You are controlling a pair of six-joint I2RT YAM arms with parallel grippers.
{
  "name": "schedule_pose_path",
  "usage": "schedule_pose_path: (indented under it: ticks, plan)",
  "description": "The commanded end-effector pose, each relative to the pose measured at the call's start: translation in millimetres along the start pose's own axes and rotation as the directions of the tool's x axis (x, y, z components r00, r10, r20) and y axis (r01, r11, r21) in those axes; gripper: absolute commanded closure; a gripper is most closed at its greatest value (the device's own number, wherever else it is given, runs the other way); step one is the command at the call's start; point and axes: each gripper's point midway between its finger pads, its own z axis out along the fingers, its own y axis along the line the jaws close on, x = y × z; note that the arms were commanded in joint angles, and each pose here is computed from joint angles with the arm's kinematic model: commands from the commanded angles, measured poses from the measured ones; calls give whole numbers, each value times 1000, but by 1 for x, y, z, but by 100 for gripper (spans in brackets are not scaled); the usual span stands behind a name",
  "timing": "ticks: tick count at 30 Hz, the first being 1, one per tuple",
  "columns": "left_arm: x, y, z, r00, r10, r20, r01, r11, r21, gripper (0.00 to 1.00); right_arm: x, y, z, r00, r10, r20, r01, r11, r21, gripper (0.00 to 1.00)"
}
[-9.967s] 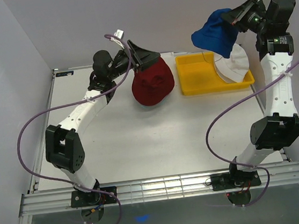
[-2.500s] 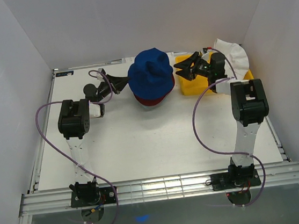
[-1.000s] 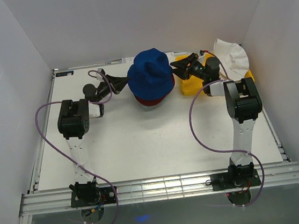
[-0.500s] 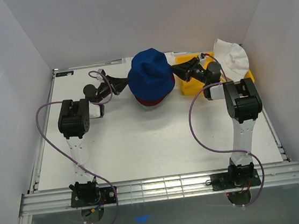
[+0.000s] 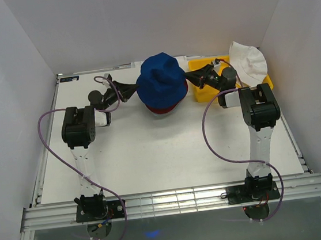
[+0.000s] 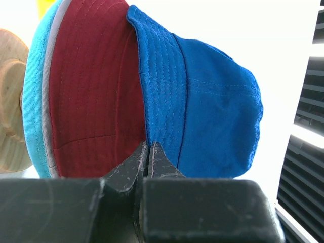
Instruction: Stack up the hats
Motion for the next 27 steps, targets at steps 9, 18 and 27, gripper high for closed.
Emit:
schedule_pose_path:
  ticks: [9,18,27]
  plan:
    - [0,-14,-1,991,127,-41,-126,991,43,99,-20,-21,5,992,-116,-44,120,985,122,91]
    - [-8,-2,0,992,121,-21,-121,993,5,100,-29,-46,5,981,-173,-91,191,944,269,92]
    - [-17,31,-4,996,72,42,-68,993,-96,100,-33,-52,4,963,-230,-139,264,903,340,92]
